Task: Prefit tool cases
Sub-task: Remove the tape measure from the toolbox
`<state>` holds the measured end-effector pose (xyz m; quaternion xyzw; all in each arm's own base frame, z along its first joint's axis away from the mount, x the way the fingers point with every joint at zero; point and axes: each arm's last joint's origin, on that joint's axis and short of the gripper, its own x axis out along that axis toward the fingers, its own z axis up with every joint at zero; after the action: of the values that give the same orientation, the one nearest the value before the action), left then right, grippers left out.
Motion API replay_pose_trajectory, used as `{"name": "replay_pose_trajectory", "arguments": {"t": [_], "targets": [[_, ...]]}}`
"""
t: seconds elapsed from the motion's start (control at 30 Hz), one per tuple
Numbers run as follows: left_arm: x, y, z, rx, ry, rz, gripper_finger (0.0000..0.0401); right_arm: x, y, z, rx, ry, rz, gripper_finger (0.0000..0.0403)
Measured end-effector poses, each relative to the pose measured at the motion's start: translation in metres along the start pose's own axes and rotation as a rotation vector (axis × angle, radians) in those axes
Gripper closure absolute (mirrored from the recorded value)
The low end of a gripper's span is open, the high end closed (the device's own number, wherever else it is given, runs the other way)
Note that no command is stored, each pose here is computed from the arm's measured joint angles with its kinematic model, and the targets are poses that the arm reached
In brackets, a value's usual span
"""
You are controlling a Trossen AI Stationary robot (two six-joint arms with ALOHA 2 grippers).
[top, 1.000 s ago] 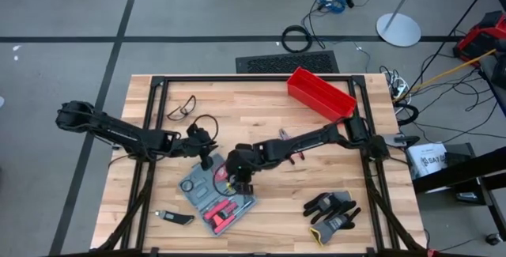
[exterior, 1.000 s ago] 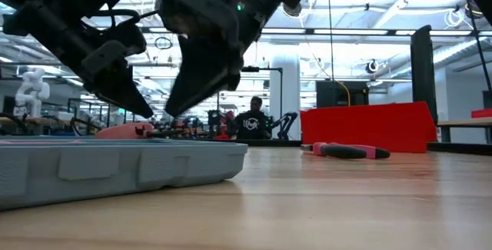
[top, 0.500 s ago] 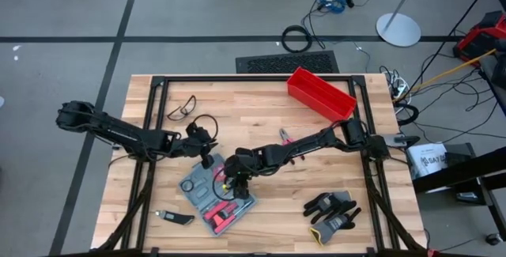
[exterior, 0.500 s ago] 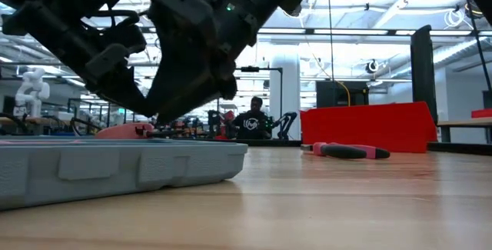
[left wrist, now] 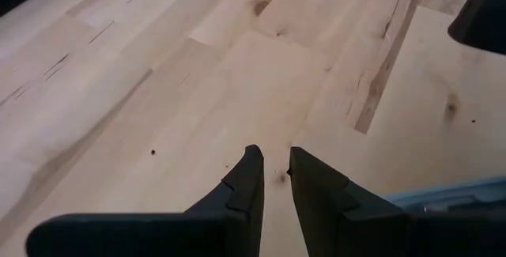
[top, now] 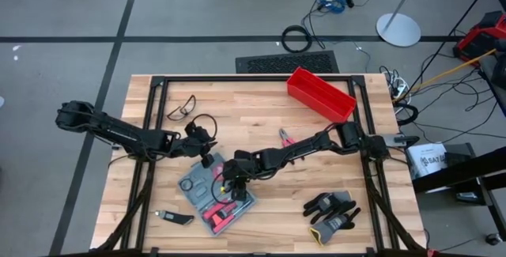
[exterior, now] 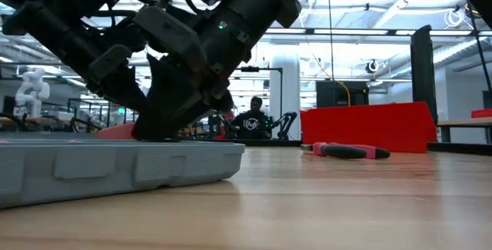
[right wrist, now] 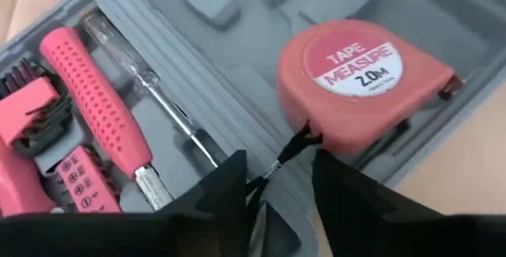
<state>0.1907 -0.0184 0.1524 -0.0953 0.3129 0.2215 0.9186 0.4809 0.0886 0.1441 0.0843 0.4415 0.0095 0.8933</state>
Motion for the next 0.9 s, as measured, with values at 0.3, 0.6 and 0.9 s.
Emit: {"name": "replay_pose_trajectory", "arguments": {"t": [0.3, 0.6, 0.9], "targets": [[0.0, 0.0, 0.0, -0.002, -0.002, 0.001, 0.0333, -0.031, -0.005, 0.008, -0.089, 0.017, -0.111, 0.0399], [0.0, 0.001, 0.001, -0.005, -0.018, 0.024, 0.0333, -0.08, -0.031, 0.019, -0.108, 0.058, -0.368, 0.0402], [0.0, 0.001, 0.001, -0.006, -0.027, 0.039, 0.0333, -0.077, -0.09, 0.028, -0.058, 0.077, -0.409, 0.0402]]}}
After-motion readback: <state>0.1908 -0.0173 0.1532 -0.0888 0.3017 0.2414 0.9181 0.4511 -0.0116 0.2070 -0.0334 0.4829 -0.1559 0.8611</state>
